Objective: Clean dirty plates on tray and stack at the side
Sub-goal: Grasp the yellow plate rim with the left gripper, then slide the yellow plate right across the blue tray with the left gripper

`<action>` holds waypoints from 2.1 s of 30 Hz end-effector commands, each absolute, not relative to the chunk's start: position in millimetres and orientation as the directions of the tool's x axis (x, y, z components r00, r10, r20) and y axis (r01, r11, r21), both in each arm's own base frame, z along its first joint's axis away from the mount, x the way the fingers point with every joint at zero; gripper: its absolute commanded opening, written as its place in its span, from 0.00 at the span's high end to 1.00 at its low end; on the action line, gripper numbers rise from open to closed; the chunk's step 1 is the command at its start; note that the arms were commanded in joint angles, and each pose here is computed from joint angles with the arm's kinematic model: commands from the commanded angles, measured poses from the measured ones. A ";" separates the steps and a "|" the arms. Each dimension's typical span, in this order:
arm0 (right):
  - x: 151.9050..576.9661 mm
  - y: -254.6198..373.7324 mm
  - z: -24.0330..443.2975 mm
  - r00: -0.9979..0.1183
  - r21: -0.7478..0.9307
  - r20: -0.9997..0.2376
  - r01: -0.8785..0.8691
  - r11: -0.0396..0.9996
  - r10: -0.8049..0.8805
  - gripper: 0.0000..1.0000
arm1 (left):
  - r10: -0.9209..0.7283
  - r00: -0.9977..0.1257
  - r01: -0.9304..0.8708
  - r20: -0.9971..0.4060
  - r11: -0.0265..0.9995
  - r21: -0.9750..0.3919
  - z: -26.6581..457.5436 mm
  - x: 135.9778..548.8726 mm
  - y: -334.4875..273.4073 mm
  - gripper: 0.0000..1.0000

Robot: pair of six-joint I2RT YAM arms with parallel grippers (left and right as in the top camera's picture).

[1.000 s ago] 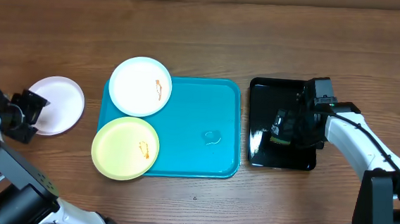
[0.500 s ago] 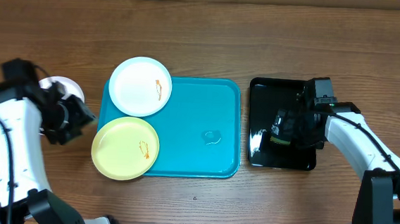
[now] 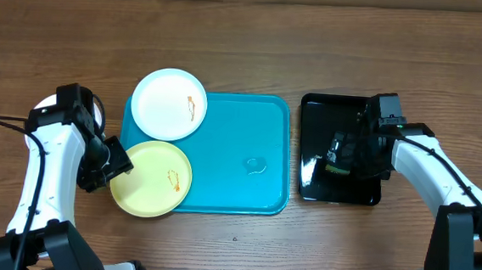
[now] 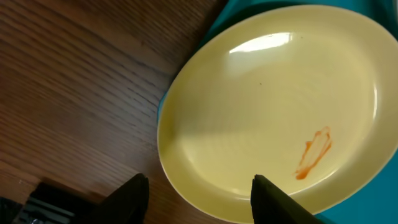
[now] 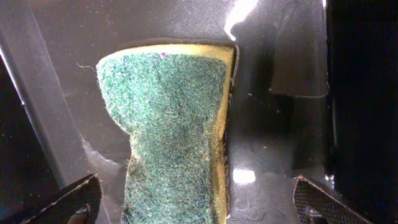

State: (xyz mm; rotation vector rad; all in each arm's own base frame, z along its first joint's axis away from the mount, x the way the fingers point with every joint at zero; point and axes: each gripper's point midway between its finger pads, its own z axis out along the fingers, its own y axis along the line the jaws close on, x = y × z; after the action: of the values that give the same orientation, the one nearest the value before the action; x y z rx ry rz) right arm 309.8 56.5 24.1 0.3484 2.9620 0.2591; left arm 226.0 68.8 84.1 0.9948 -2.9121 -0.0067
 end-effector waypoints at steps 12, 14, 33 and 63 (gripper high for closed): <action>311.3 56.3 26.5 -0.961 0.183 -0.142 0.208 0.961 0.236 0.00 | -0.647 -0.763 -0.644 0.013 0.761 0.083 36.0 212.1 75.5 0.48; 311.3 56.3 26.5 -0.961 0.183 -0.142 0.208 0.961 0.236 0.00 | -0.647 -0.763 -0.643 0.017 0.761 0.084 33.2 210.1 74.7 0.52; 311.3 56.3 26.5 -0.961 0.183 -0.142 0.208 0.961 0.236 0.00 | -0.612 -0.784 -0.615 0.105 0.788 0.004 13.6 194.3 51.1 0.92; 311.3 56.3 26.5 -0.961 0.183 -0.142 0.208 0.961 0.236 0.00 | -0.331 -0.941 -0.263 -0.063 0.839 -0.477 61.9 291.6 -114.1 0.96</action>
State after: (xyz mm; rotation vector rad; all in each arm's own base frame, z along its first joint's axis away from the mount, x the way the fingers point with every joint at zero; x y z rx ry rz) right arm 310.0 56.7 24.2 0.3476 2.9613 0.2594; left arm 279.9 -93.5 48.5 0.4822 -3.1467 0.6814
